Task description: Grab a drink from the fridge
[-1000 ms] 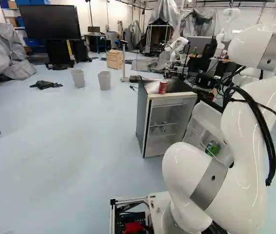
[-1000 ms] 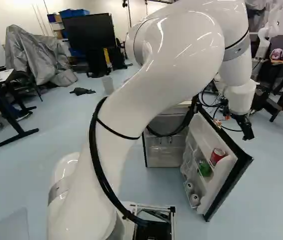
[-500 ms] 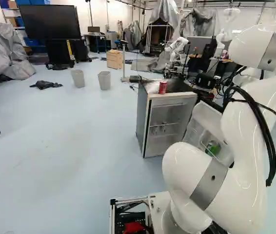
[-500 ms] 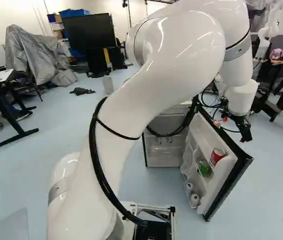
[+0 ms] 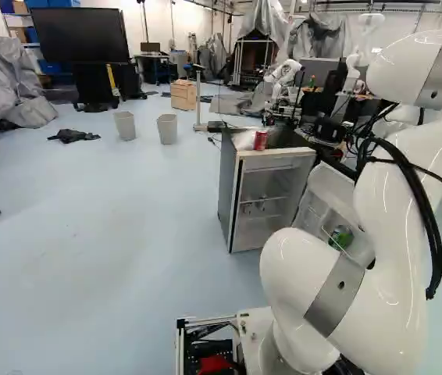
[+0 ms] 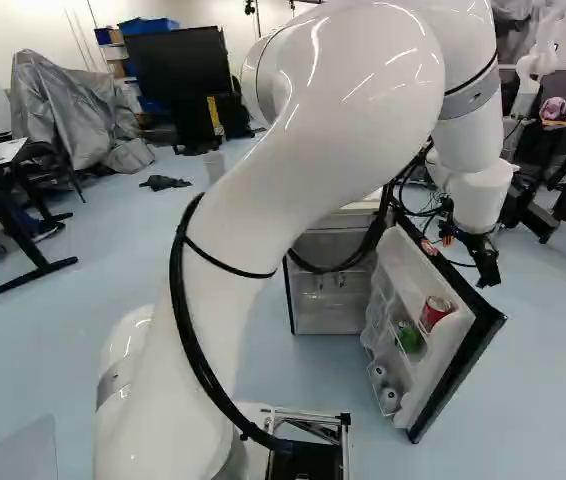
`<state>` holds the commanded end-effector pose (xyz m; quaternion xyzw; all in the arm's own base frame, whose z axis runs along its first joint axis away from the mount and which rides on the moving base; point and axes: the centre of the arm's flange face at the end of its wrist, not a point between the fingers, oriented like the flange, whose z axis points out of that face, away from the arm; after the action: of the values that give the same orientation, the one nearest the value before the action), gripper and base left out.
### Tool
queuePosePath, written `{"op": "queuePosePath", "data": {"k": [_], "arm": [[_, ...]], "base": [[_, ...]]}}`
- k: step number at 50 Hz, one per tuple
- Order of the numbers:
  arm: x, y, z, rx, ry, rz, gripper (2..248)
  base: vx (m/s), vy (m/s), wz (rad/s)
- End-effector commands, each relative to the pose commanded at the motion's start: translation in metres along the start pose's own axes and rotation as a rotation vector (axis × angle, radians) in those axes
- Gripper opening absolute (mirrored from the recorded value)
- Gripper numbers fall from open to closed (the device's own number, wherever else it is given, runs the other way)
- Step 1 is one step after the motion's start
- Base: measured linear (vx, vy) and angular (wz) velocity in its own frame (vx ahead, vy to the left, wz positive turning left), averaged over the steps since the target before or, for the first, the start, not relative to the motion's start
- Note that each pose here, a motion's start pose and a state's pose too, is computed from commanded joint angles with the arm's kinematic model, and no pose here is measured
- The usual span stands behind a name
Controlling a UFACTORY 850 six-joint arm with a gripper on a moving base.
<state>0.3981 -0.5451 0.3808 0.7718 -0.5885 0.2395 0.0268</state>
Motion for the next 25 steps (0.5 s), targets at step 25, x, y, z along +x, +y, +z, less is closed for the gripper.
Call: {"op": "queuePosePath", "data": {"k": [25], "arm": [[-0.019, 0.000, -0.011, -0.004, -0.022, -0.007, 247]], "base": [[0.000, 0.000, 0.000]]}}
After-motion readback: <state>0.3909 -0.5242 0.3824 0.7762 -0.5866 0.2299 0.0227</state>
